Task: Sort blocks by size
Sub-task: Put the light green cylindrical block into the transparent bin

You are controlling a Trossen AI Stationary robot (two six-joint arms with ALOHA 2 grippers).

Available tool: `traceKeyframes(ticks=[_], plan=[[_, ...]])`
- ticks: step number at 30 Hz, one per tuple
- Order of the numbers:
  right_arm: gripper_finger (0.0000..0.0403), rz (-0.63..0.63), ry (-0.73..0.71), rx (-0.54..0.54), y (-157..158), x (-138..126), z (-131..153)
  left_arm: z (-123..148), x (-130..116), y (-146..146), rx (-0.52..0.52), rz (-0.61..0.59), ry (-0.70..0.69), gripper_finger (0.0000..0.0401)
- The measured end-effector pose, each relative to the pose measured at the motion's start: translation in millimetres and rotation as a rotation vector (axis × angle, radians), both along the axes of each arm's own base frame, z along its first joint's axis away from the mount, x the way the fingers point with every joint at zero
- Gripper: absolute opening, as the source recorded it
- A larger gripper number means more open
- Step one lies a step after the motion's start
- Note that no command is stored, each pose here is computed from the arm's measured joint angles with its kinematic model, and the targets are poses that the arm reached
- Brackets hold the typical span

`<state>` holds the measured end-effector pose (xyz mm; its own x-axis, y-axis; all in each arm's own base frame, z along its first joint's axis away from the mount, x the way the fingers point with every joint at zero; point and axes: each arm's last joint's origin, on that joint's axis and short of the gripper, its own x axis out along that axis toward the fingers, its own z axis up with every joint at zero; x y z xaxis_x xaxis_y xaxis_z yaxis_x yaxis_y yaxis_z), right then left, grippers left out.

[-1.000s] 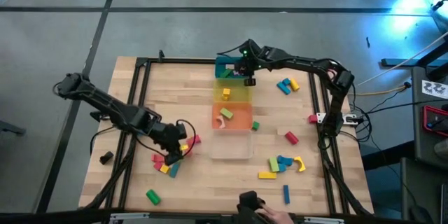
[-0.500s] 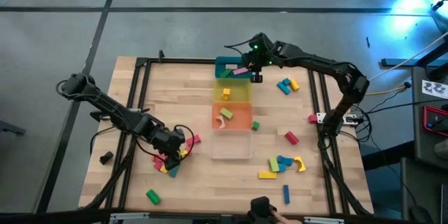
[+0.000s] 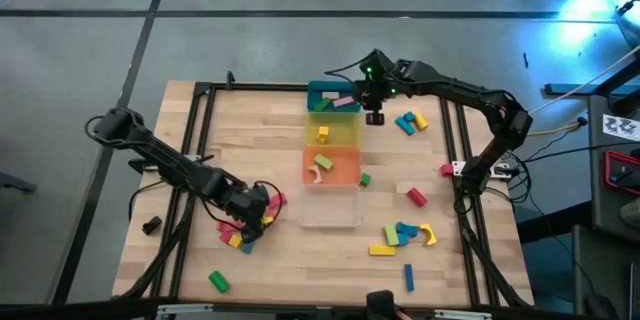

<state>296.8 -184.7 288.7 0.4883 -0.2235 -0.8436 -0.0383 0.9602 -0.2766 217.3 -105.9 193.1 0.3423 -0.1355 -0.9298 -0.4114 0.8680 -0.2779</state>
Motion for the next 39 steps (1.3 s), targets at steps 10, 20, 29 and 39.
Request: traceKeyframes(ticks=[10,20,29,39], plan=[[0.0094,-0.005,0.022,0.008,1,-2,-1,-20,6,-3,0.050,-0.018,0.072,0.0224],[0.0094,-0.005,0.051,0.026,10,-16,11,-35,15,-6,0.080,-0.001,0.082,0.0185],[0.0094,-0.095,0.002,0.058,36,-58,54,-29,13,-5,0.053,-0.001,0.071,0.0115],[0.0094,-0.297,-0.049,0.273,69,-105,82,27,12,3,-0.150,-0.009,-0.090,0.0115]])
